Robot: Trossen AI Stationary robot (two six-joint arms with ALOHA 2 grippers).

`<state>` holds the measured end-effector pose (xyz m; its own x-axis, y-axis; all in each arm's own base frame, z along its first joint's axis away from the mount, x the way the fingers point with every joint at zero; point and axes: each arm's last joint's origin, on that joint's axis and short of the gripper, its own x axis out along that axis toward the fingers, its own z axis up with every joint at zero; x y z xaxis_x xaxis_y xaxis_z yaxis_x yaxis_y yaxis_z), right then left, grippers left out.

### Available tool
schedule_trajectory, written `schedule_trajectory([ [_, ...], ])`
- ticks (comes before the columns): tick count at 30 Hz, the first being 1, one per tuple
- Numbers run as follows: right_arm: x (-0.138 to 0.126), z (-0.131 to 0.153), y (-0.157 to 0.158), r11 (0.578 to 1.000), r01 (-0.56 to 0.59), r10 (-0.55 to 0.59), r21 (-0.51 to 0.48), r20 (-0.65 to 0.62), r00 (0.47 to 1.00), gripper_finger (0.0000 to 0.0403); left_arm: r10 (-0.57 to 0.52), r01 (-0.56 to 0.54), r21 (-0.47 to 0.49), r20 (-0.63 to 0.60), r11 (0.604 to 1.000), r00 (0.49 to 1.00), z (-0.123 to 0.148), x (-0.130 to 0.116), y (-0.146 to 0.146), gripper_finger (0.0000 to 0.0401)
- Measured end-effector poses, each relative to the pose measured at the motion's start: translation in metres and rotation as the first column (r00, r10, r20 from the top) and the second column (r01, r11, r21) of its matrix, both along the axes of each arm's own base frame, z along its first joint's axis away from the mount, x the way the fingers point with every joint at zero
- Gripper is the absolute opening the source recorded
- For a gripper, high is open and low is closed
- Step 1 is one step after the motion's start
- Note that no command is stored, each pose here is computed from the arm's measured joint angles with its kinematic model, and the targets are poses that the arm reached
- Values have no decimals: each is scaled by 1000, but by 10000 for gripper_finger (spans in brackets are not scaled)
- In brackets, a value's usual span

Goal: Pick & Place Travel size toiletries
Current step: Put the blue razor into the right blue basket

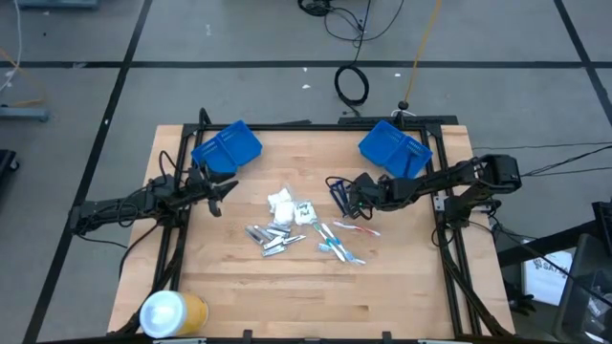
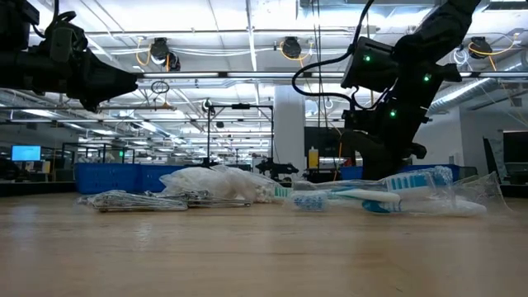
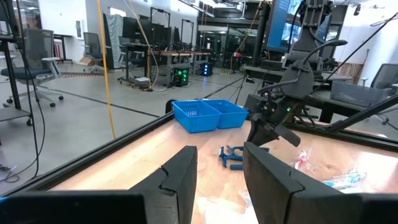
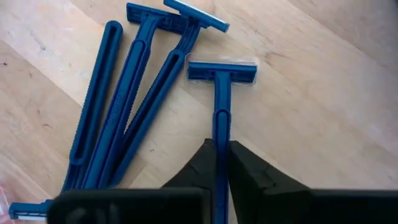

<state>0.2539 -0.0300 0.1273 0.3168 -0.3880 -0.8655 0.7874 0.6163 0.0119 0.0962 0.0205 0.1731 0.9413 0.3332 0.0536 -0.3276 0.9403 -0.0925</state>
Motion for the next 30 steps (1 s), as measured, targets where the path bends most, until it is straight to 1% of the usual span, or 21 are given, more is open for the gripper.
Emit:
schedule_trajectory([
  [4,0,4,0,1000,-25,25,-2,26,999,23,0,0,0,0,1000,1000,0,0,0,127],
  [6,-1,11,0,999,-43,43,0,51,998,24,0,0,0,0,1000,1000,0,0,0,127],
  [10,-5,32,1,998,-52,54,-20,130,990,15,0,0,0,0,1000,1000,0,0,0,127],
  [14,-13,55,1,996,-66,78,-63,203,976,4,0,0,0,0,1000,1000,0,0,0,127],
  [17,-25,71,0,990,-17,48,-137,223,974,1,0,0,0,0,1000,1000,0,0,0,127],
  [21,-41,87,-2,971,66,-10,-231,237,972,0,0,0,0,0,1000,1000,0,0,0,127],
  [24,-46,94,-2,972,65,-2,-227,267,964,2,0,0,0,0,1000,1000,0,0,0,127],
  [26,-47,95,-1,972,22,39,-235,251,967,7,0,0,0,-1,1000,1000,0,0,0,127],
  [28,-45,95,0,965,-87,139,-247,200,970,17,0,0,0,0,1000,1000,0,0,0,127],
  [30,-42,92,1,945,-201,244,-259,146,959,34,0,0,0,0,1000,1000,0,0,0,127],
])
